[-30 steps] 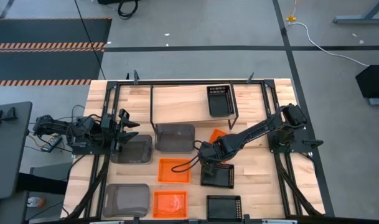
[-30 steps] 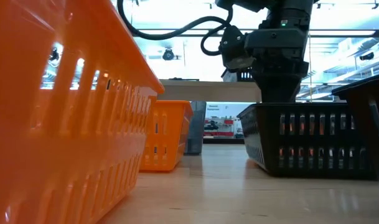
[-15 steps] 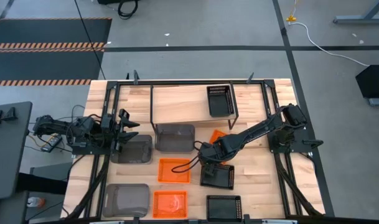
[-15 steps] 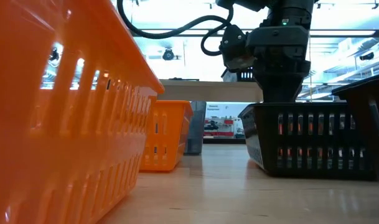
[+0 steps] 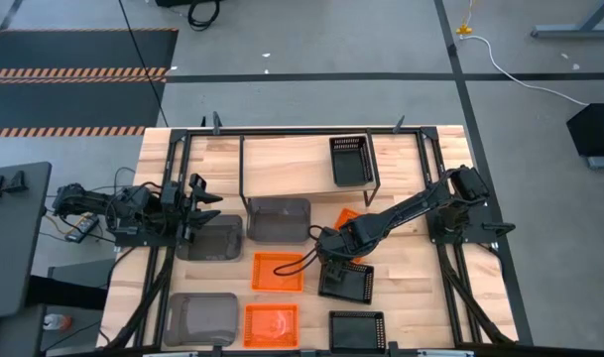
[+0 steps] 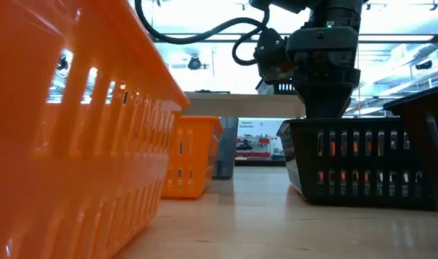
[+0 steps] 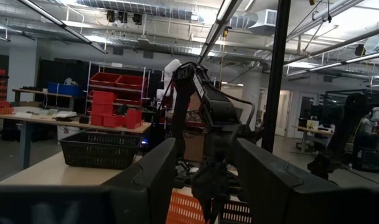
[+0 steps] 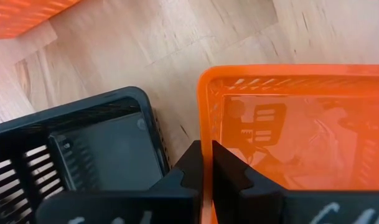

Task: Stack baskets on shelf by color
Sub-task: Put the top orange bin on the shelf

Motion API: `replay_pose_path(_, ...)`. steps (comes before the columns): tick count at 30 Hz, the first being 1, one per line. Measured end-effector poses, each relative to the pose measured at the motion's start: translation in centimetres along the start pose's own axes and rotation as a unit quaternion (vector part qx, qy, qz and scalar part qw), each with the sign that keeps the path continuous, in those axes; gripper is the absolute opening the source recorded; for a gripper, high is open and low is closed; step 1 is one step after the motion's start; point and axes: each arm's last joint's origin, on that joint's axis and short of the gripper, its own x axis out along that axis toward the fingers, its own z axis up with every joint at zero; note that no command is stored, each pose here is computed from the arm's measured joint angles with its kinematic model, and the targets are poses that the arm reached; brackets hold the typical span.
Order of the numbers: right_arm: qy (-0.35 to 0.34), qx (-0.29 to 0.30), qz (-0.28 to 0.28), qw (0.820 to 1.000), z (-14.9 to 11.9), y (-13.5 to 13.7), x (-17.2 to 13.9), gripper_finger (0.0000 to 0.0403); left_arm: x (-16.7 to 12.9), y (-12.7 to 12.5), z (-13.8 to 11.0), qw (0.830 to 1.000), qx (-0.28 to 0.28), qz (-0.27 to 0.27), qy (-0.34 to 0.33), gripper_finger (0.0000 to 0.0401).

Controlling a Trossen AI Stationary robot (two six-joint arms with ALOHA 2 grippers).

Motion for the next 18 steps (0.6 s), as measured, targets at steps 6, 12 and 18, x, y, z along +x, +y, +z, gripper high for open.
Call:
replay_pose_path(6, 0.001, -0.012, 0.0, 1.0, -0.01, 0.0, 0.0, 0.0021, 0.0, 0.0, 0.0, 1.0, 0.0, 0.0, 0.0, 0.0172)
replay_pose_path(12, 0.003, -0.013, 0.002, 1.0, -0.03, 0.01, 0.0, 0.0021, 0.0, 0.0, 0.0, 1.0, 0.0, 0.0, 0.0, 0.0172)
replay_pose_path(18, 0.006, -0.013, 0.004, 1.0, -0.07, 0.03, 0.0, 0.0021, 0.0, 0.0, 0.0, 1.0, 0.0, 0.0, 0.0, 0.0172)
